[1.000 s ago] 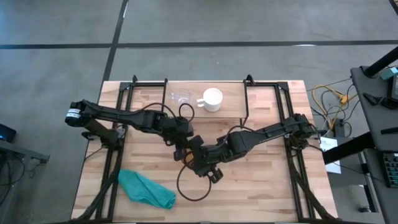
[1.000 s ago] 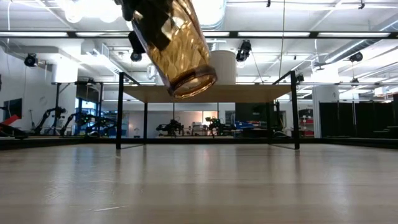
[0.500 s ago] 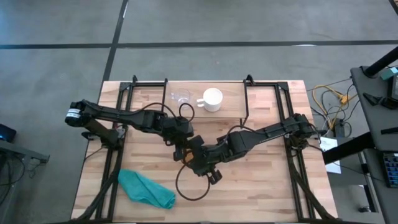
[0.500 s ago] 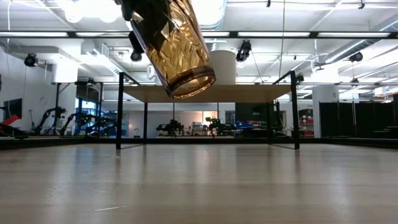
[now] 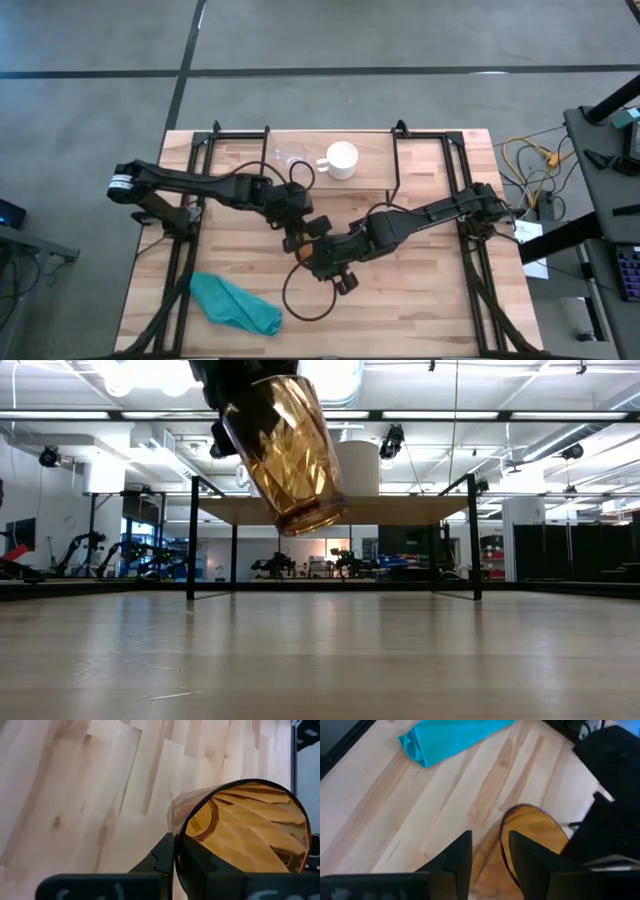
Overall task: Stack small to large cups/mugs on shelf
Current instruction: Put the brown glass on the shelf
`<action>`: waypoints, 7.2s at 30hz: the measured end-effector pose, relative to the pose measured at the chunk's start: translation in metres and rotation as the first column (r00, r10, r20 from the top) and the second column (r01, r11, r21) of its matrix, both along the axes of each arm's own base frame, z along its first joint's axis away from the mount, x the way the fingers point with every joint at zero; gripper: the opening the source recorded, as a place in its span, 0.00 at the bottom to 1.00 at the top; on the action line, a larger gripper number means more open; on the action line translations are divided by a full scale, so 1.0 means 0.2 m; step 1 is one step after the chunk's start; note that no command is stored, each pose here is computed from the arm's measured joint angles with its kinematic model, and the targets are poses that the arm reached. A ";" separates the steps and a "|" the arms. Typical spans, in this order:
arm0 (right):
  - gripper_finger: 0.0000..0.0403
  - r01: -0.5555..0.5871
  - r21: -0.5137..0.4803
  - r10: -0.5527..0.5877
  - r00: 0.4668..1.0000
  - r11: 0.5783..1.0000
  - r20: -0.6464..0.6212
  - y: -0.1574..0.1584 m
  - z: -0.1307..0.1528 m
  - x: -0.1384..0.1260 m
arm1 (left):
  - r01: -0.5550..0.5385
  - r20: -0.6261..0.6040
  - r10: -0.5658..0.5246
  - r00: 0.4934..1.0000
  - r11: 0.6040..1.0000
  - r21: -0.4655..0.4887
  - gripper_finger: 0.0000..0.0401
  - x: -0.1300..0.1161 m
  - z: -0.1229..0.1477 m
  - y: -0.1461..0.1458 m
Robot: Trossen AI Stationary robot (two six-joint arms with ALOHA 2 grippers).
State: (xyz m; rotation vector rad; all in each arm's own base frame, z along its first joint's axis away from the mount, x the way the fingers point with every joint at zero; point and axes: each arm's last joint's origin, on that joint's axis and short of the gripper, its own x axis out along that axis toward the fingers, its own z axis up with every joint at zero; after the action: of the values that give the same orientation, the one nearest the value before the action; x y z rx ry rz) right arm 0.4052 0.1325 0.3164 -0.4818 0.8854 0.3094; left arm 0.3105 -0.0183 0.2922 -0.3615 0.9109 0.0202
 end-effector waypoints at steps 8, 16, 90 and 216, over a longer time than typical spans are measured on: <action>0.26 0.005 -0.006 -0.006 0.996 1.000 -0.090 0.04 -0.02 -0.05 | 0.006 -0.028 -0.007 1.000 0.999 -0.044 0.02 0.09 -0.09 -0.01; 0.28 0.104 0.048 -0.098 0.990 0.993 -0.103 0.05 -0.03 -0.06 | 0.000 -0.093 -0.005 0.996 0.998 -0.055 0.02 0.15 -0.20 0.00; 0.31 0.348 0.140 -0.305 0.917 0.927 -0.258 0.17 0.10 -0.23 | -0.003 0.083 0.020 0.996 0.980 -0.197 0.19 0.07 0.30 0.01; 0.03 0.755 0.063 -0.720 0.644 0.653 -0.259 -0.66 0.46 -0.39 | -0.052 0.559 0.046 0.828 0.999 -0.005 0.19 -0.61 0.85 0.06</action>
State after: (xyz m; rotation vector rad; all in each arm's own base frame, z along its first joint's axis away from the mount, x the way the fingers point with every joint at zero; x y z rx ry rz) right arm 0.3272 0.0004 0.4079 0.1109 1.1835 -0.3416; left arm 0.1876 -0.0066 0.4620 -0.3543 0.3151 -0.0333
